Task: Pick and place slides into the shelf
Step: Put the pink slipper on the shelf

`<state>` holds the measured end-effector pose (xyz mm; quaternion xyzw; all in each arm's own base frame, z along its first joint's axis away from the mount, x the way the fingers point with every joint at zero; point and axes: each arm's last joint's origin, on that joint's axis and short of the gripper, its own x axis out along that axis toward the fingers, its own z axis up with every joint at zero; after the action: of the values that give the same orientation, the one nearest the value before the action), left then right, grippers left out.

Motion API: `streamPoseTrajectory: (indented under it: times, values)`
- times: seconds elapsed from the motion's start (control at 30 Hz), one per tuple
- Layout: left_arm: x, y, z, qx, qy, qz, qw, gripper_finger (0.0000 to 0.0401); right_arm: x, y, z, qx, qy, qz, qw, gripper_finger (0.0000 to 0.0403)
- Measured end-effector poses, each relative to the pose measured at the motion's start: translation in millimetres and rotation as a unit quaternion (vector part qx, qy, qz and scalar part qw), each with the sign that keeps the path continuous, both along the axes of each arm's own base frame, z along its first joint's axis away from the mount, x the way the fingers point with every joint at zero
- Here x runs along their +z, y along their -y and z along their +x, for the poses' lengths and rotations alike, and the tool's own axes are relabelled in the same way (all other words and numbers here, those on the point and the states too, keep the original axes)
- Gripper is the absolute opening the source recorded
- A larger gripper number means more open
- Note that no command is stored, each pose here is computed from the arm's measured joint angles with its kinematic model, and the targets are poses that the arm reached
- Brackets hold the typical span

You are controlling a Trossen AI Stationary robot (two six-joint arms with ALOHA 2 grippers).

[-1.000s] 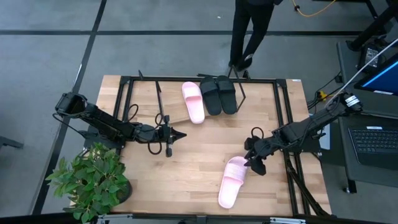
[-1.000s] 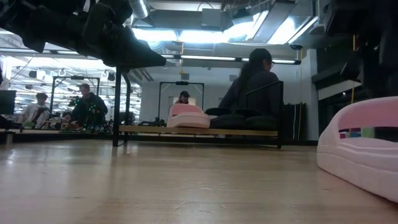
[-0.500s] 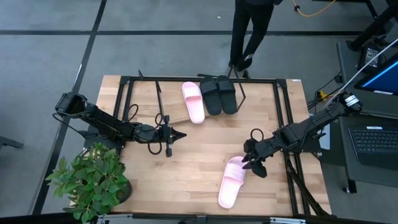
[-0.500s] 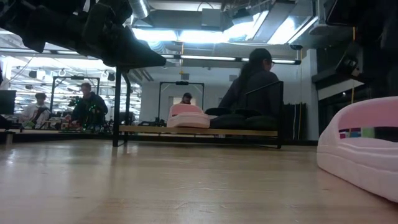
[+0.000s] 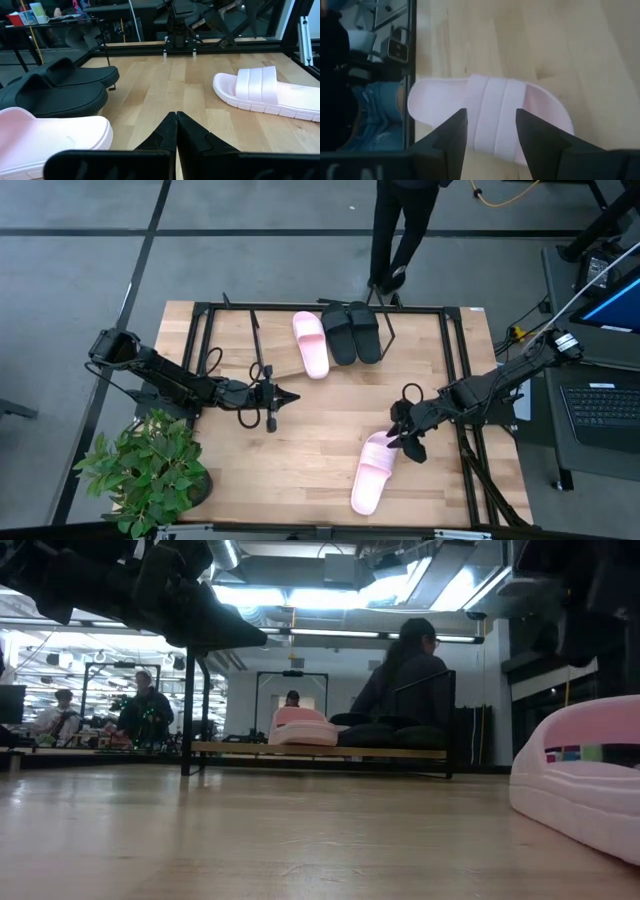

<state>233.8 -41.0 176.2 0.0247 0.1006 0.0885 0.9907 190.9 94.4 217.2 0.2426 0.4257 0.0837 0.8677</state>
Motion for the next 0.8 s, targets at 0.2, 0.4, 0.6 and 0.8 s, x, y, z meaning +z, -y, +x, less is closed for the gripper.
streamPoseTrajectory:
  times: [0.2,0.4,0.6,0.8]
  values:
    - [0,0,0,-0.008,0.000,-0.002,1.000,0.0000,35,-14,-1,-0.015,0.021,-0.068,0.997,0.0170]
    - [0,2,0,-0.031,-0.001,-0.007,1.000,0.0000,62,-44,4,-0.018,0.022,-0.147,0.989,0.0170]
    - [0,2,0,-0.033,-0.002,-0.007,0.999,0.0000,57,-79,20,-0.025,-0.044,-0.224,0.973,0.0170]
    - [-4,11,-3,-0.064,-0.028,0.027,0.997,0.0000,44,-118,35,-0.049,-0.083,-0.290,0.952,0.0170]
